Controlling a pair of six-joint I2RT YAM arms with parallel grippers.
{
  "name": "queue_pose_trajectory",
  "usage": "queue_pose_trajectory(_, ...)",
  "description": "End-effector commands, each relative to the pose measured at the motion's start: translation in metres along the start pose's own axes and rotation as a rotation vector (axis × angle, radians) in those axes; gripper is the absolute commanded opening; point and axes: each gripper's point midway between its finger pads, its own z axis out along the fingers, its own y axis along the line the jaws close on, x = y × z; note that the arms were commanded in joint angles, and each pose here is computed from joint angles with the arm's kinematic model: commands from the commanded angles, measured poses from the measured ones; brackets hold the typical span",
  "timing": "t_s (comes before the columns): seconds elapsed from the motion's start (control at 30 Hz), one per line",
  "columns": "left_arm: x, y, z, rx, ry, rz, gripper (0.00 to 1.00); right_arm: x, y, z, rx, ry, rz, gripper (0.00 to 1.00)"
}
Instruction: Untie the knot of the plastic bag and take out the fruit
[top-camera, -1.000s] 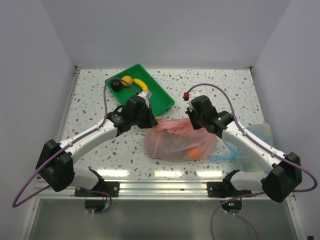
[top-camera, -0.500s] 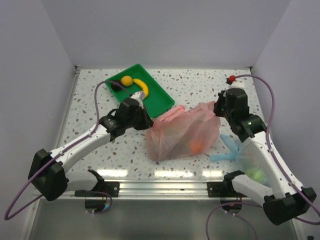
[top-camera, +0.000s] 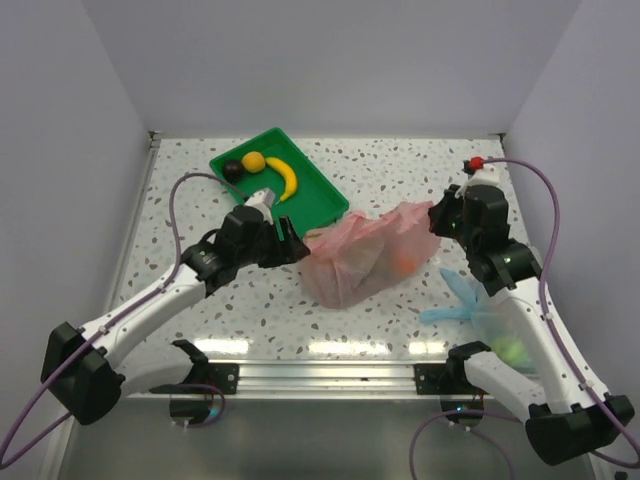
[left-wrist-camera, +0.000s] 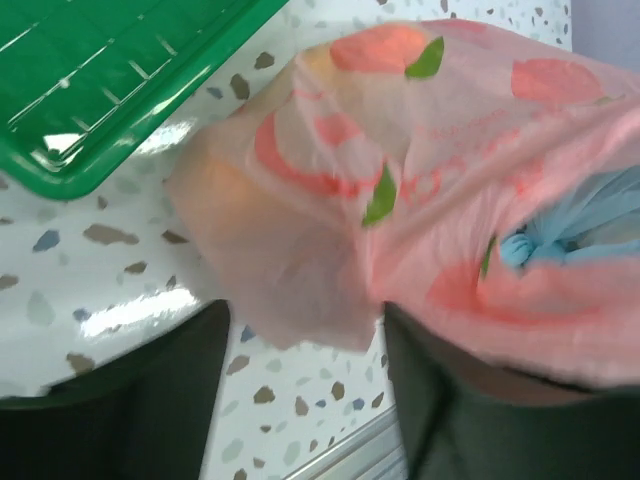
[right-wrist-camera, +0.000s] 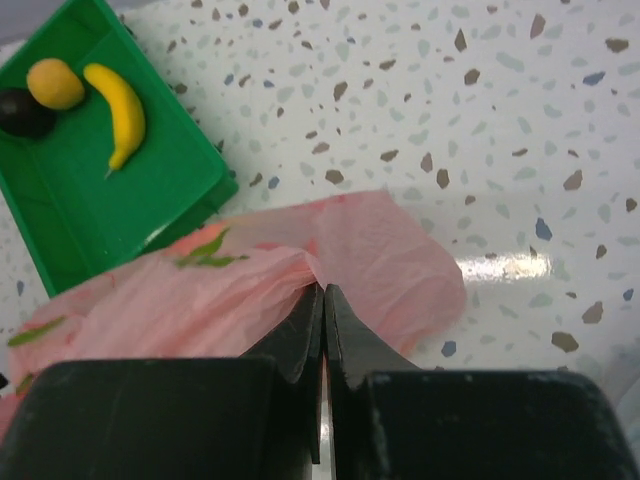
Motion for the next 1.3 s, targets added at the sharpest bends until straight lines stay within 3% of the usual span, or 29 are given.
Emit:
queue_pose_trajectory(0.0,-0.013,-0.002,-0.031,0.013,-0.097,0.018,0.75,0.033,-0.002,-0.002,-0.041,0.083,0.003,0.00)
queue_pose_trajectory(0.03,-0.020,0.000,-0.037,-0.014,-0.132,0.031,0.90,0.038,-0.001,-0.003,-0.055,0.100,-0.001,0.00)
queue_pose_trajectory(0.1,-0.027,-0.014,-0.051,-0.018,-0.147,0.091,0.99,0.047,-0.001,-0.005,-0.066,0.131,-0.014,0.00)
queue_pose_trajectory(0.17,-0.036,-0.024,-0.056,-0.051,-0.181,0.152,1.00,0.047,0.000,-0.006,-0.075,0.134,-0.023,0.00)
queue_pose_trajectory(0.27,-0.053,-0.070,-0.066,-0.027,-0.229,0.231,1.00,0.044,0.002,-0.005,-0.084,0.130,-0.042,0.00)
queue_pose_trajectory(0.67,-0.051,-0.140,-0.011,-0.162,-0.294,0.340,1.00,0.035,0.011,-0.014,-0.129,0.113,-0.046,0.00)
queue_pose_trajectory(0.8,-0.047,-0.149,0.011,-0.193,-0.305,0.391,1.00,0.038,0.010,-0.014,-0.129,0.117,-0.037,0.00)
queue_pose_trajectory(0.9,-0.045,-0.132,0.026,-0.298,-0.312,0.412,0.98,0.042,0.012,-0.015,-0.148,0.127,-0.034,0.00)
queue_pose_trajectory(0.97,-0.045,-0.116,0.031,-0.372,-0.337,0.404,0.95,0.044,0.012,-0.015,-0.148,0.127,-0.036,0.00)
queue_pose_trajectory(1.07,-0.040,-0.089,0.028,-0.451,-0.355,0.386,0.75,0.045,0.009,-0.016,-0.141,0.122,-0.037,0.00)
queue_pose_trajectory(1.1,-0.038,-0.083,0.026,-0.462,-0.361,0.381,0.60,0.046,0.009,-0.016,-0.139,0.123,-0.038,0.00)
queue_pose_trajectory(1.17,-0.033,-0.063,0.021,-0.492,-0.363,0.357,0.45,0.046,0.007,-0.016,-0.133,0.122,-0.039,0.00)
queue_pose_trajectory(1.2,-0.029,-0.054,0.016,-0.507,-0.354,0.354,0.29,0.045,0.002,-0.015,-0.102,0.111,-0.039,0.00)
queue_pose_trajectory(1.27,-0.023,-0.028,0.005,-0.539,-0.345,0.316,0.17,0.044,-0.006,-0.013,-0.060,0.098,-0.033,0.00)
